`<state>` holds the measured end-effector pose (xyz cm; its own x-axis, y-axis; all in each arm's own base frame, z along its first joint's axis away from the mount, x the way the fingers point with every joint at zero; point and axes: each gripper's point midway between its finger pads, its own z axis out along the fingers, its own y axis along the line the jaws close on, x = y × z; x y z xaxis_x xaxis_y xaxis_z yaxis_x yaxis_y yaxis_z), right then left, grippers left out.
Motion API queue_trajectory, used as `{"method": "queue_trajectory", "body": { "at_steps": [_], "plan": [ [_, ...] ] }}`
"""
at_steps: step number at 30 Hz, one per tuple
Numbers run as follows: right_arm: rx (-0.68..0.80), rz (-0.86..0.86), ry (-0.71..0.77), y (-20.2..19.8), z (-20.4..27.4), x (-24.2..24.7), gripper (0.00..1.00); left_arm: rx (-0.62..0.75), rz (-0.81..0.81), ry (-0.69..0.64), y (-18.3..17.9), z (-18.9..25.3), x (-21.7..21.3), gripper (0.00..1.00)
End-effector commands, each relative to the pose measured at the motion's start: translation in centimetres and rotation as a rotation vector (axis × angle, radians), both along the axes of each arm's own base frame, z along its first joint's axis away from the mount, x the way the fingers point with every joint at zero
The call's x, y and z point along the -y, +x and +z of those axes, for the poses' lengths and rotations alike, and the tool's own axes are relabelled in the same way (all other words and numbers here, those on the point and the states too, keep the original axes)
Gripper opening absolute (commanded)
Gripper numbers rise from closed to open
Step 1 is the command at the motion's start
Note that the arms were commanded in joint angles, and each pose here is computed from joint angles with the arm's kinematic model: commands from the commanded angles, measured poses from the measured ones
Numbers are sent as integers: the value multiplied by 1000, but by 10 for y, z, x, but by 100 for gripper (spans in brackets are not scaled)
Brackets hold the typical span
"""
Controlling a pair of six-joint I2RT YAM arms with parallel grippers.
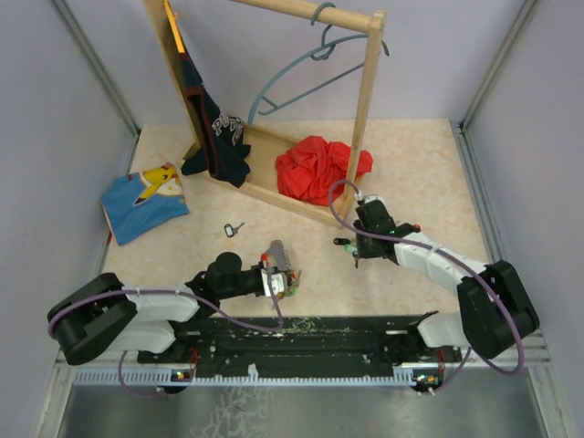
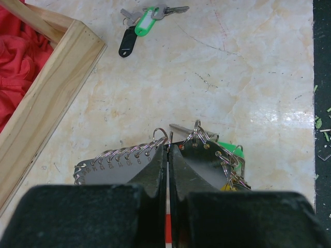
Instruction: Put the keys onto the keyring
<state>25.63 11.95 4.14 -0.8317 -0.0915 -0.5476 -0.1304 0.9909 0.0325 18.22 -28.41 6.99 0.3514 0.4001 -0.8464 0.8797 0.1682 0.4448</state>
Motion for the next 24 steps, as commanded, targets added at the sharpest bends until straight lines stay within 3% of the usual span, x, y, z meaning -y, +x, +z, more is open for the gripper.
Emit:
{"method": "queue_trajectory", "body": {
  "at_steps": [1, 12, 24],
  "plan": [
    [109, 40, 45, 33, 22, -22, 29, 22, -11, -21, 1, 8, 6, 0],
    [112, -3, 58, 54, 13, -33, 32, 17, -15, -16, 1, 7, 7, 0],
    [25, -35, 73, 28, -13, -27, 30, 18, -15, -16, 1, 7, 7, 0]
  ]
}}
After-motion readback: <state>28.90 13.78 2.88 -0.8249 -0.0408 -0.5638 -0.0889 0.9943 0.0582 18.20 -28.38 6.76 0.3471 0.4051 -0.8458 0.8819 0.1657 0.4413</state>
